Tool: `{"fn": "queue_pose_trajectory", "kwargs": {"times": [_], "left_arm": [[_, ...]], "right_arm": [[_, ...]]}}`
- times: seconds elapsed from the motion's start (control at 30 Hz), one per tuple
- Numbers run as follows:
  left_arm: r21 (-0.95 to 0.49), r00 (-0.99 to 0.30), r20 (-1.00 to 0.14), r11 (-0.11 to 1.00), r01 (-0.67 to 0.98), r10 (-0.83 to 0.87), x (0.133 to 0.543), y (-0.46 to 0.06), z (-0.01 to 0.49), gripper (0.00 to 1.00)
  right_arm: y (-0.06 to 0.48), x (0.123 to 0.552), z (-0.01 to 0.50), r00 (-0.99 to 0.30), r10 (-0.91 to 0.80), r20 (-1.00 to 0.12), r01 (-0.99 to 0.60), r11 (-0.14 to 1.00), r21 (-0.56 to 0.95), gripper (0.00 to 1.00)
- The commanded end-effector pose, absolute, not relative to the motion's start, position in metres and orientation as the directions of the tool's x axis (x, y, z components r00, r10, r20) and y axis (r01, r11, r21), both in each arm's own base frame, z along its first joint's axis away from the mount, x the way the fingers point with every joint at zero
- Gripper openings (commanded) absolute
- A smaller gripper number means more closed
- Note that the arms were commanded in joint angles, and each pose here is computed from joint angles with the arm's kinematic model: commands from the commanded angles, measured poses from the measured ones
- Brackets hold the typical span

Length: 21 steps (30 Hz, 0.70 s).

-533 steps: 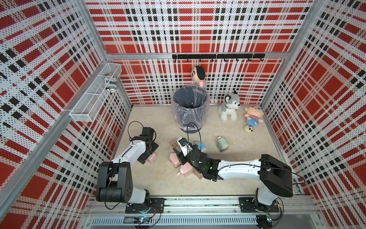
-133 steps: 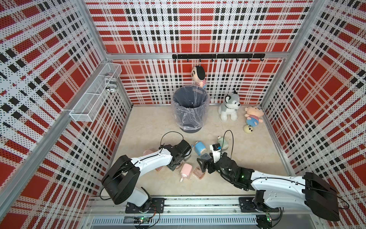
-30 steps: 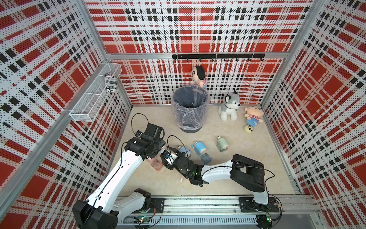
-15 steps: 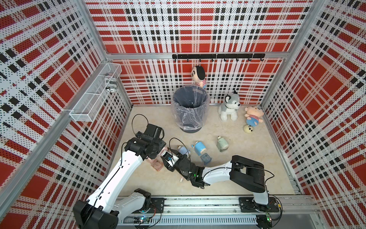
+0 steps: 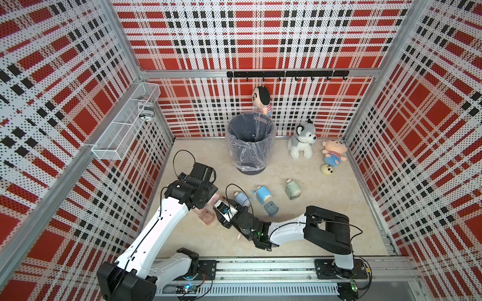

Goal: Take out the pencil sharpener tray and clean the shavings
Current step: Open the container of the pencil sharpener.

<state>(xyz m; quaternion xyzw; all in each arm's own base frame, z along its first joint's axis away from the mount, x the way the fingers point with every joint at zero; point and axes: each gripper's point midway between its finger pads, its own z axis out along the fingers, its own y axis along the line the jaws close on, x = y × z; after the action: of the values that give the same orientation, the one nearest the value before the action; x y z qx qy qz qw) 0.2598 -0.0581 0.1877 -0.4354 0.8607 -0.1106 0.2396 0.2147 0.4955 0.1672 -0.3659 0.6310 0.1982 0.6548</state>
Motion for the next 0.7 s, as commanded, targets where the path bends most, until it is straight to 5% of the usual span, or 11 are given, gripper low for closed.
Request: {"fn": "queue_pose_trajectory", "kwargs": {"times": [0.0, 0.33, 0.67], "left_arm": [[-0.419, -0.457, -0.381, 0.591, -0.690, -0.804, 0.271, -0.047, 0.199, 0.18], [-0.434, -0.468, -0.364, 0.591, -0.680, -0.805, 0.269, -0.051, 0.199, 0.18], [-0.436, -0.456, -0.375, 0.588, -0.682, -0.807, 0.270, -0.048, 0.202, 0.18]], "right_arm": [[0.486, 0.214, 0.177, 0.105, -0.171, -0.980, -0.702, 0.685, -0.195, 0.56], [0.492, 0.218, 0.177, 0.107, -0.176, -0.979, -0.689, 0.696, -0.201, 0.60], [0.492, 0.219, 0.180, 0.109, -0.169, -0.980, -0.687, 0.699, -0.197, 0.55]]}}
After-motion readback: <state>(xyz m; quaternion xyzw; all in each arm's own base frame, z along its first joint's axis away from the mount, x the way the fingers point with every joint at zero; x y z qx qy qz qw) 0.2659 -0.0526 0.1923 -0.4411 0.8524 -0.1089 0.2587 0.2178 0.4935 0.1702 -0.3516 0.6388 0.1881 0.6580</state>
